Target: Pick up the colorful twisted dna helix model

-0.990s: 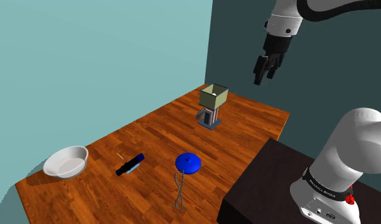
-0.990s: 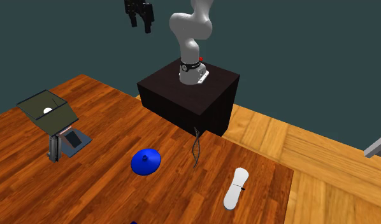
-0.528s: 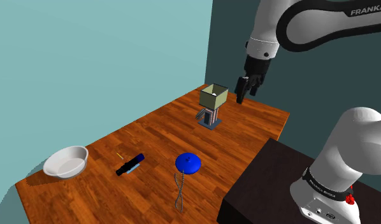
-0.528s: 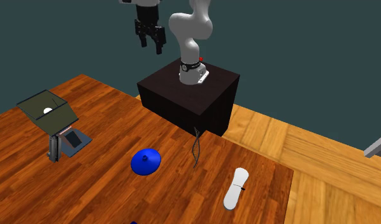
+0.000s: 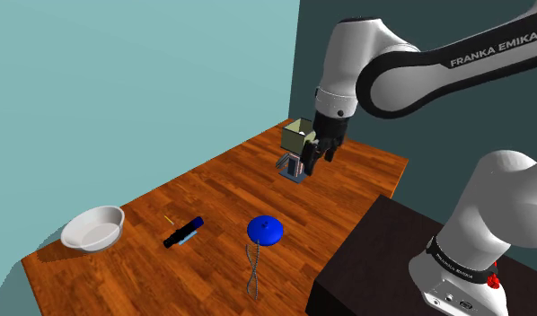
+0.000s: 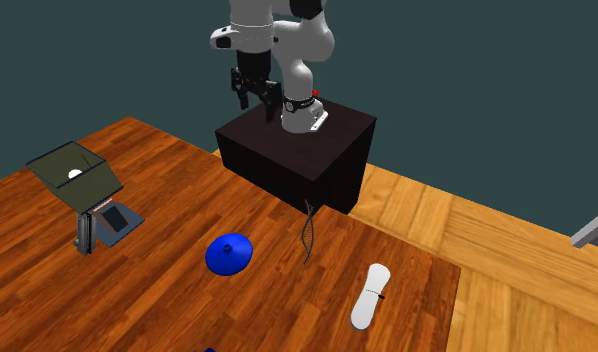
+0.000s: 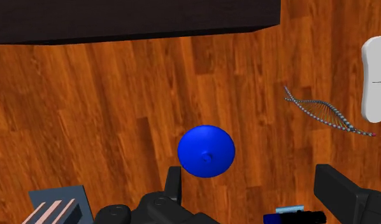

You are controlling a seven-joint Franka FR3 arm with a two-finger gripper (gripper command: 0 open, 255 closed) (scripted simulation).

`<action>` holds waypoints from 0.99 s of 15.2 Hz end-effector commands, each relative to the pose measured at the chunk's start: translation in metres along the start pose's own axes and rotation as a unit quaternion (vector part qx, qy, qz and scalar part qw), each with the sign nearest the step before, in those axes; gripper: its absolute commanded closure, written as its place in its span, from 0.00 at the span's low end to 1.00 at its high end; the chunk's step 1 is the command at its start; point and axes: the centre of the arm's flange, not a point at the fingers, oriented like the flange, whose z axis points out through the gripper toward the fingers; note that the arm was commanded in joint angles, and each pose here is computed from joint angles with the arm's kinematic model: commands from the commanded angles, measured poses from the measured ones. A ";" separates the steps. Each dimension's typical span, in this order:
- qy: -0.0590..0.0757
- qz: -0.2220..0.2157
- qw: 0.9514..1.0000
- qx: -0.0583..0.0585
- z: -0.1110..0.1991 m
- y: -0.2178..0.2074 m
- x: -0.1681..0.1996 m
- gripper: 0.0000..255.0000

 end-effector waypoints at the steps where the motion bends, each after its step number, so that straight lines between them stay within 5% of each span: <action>1: 0.002 -0.004 1.000 0.002 0.014 -0.019 0.001 0.00; 15: 0.011 -0.037 0.999 0.014 0.124 -0.163 0.018 0.00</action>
